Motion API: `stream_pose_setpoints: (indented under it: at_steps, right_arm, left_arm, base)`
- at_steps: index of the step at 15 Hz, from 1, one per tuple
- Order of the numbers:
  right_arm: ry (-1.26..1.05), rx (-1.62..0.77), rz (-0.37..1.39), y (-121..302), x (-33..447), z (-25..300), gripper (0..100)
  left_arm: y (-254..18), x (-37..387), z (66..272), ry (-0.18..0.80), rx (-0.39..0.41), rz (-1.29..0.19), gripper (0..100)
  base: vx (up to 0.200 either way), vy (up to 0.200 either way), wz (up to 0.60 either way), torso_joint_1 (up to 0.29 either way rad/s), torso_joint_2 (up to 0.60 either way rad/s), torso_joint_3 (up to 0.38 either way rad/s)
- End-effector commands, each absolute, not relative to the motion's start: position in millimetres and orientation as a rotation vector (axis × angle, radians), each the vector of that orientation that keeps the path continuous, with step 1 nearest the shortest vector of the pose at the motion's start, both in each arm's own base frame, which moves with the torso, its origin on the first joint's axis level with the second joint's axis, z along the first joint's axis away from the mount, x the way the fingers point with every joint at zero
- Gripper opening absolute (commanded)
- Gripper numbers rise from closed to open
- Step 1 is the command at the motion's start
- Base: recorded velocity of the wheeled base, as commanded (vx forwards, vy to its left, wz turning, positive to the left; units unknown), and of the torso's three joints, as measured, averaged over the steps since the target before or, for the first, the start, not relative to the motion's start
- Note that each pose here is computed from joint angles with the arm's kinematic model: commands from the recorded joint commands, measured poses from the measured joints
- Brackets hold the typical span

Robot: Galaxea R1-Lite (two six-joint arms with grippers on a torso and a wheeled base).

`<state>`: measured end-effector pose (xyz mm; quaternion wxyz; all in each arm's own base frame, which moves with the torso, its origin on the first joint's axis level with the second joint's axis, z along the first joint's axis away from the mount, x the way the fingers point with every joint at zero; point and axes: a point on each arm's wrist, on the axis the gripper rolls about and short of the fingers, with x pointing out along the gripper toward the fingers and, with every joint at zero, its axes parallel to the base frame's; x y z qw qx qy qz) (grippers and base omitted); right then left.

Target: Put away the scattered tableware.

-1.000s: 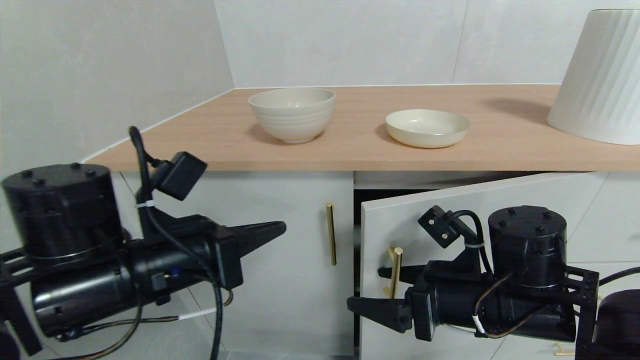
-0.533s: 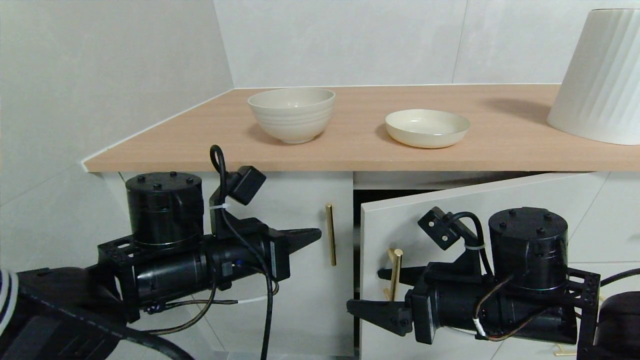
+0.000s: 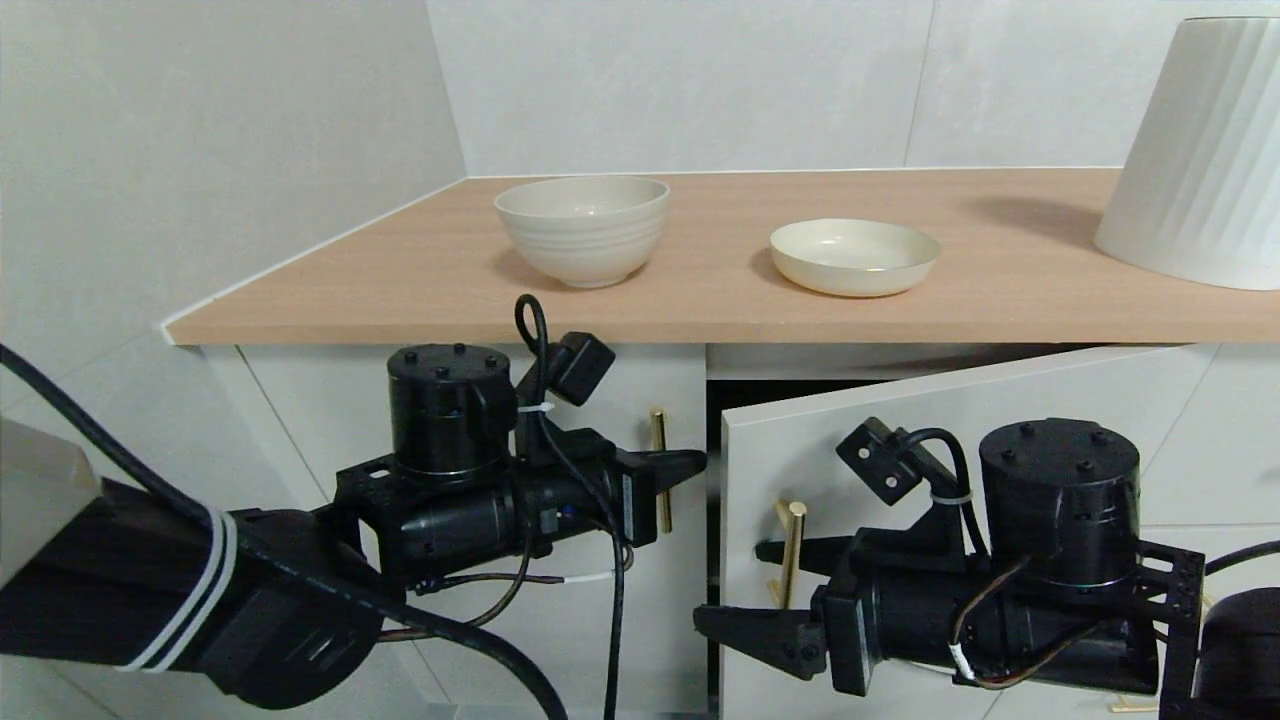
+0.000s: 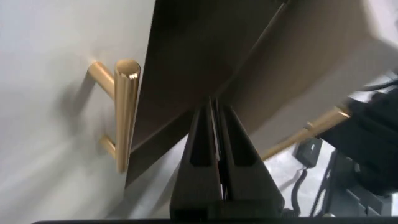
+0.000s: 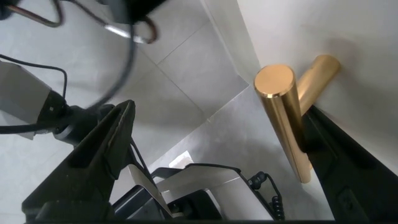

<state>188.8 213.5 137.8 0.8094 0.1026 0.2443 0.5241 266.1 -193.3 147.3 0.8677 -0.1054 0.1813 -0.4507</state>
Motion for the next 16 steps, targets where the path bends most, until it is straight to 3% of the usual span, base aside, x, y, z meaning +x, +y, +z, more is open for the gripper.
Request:
stream_pose_setpoints:
  at_steps: [1, 4, 11, 16]
  right_arm:
    - [0.528, 0.218, 1.122, 214.0, 188.5, 136.7, 100]
    - [0.526, 0.216, 1.123, 212.3, 186.9, 137.1, 100]
    - [0.522, 0.213, 1.113, 210.8, 188.0, 137.1, 100]
    - [0.495, 0.238, 0.999, 184.4, 207.0, 138.5, 100]
  left_arm:
    - [-203.2, 269.2, 137.0, 0.395, -0.216, -0.961, 0]
    - [-224.8, 275.4, 131.1, 0.377, -0.211, -0.994, 0]
    - [-238.4, 269.6, 130.4, 0.344, -0.214, -1.038, 0]
    - [-243.0, 266.6, 133.1, 0.334, -0.217, -1.056, 0]
  base:
    - [0.000, 0.000, 0.00, 0.000, 0.00, 0.000]
    - [0.000, 0.000, 0.00, 0.000, 0.00, 0.000]
    - [0.000, 0.000, 0.00, 0.000, 0.00, 0.000]
    - [0.000, 0.000, 0.00, 0.000, 0.00, 0.000]
